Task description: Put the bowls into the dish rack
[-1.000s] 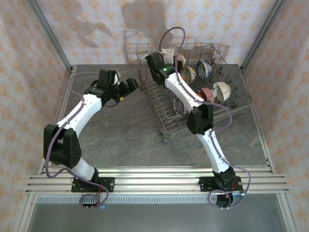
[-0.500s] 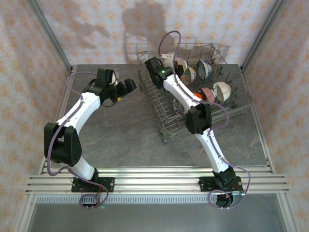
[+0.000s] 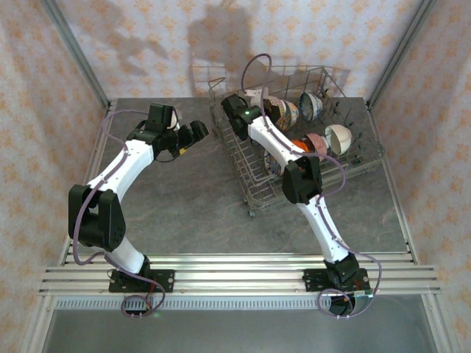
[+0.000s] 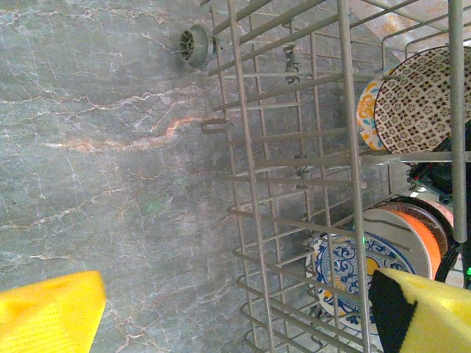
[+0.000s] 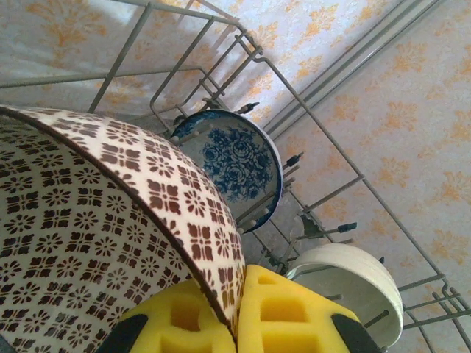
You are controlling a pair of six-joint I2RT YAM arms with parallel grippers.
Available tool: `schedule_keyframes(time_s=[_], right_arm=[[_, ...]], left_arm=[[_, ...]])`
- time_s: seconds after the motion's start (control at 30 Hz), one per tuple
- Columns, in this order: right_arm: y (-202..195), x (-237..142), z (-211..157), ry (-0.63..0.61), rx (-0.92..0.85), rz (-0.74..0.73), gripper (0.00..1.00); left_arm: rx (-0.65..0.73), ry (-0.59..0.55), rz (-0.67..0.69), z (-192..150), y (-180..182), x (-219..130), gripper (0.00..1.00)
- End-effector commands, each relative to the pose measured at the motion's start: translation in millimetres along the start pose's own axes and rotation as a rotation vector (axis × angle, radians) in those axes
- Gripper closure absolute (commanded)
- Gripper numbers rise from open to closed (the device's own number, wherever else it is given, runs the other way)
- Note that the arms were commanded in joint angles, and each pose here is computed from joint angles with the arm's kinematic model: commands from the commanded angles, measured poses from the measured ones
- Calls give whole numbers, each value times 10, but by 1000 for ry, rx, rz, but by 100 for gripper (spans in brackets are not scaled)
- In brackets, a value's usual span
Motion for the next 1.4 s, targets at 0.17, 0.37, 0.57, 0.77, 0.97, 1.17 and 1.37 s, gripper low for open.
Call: schedule_keyframes(time_s=[0.17, 0.37, 0.57, 0.77, 0.97, 1.17, 1.37], right_arm=[[46, 13, -125, 40, -18, 31, 99], [97, -3, -145, 71, -26, 87, 77], [77, -51, -110, 101, -41, 145, 39], [-126, -161, 15, 130, -13, 208, 18], [-380, -292, 168, 142, 25, 273, 14], [-590, -393, 168, 206, 27, 353, 12], [-897, -445, 173, 220, 55, 355, 11]], left_arm=[[-7, -32, -20, 68, -96, -56, 7], [-6, -36, -15, 11, -150, -82, 6], [30, -55, 3, -35, -286, -189, 7], [82, -120, 3, -17, -519, -439, 7], [133, -135, -49, -72, -815, -591, 7], [213, -102, -77, -157, -1100, -469, 7], [238, -73, -116, -140, -1276, -205, 13]])
Point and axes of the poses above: each hand's point on the last joint's axis, 136 mm out from that joint toward the fingers, its own x axis out along the fingers, its own y axis along the line the jaws close on, z = x × y, the point moved 4 cm from there along -x, back along the fingers, and after that the axes turned 7 degrees about x, right-handed, at the moved point
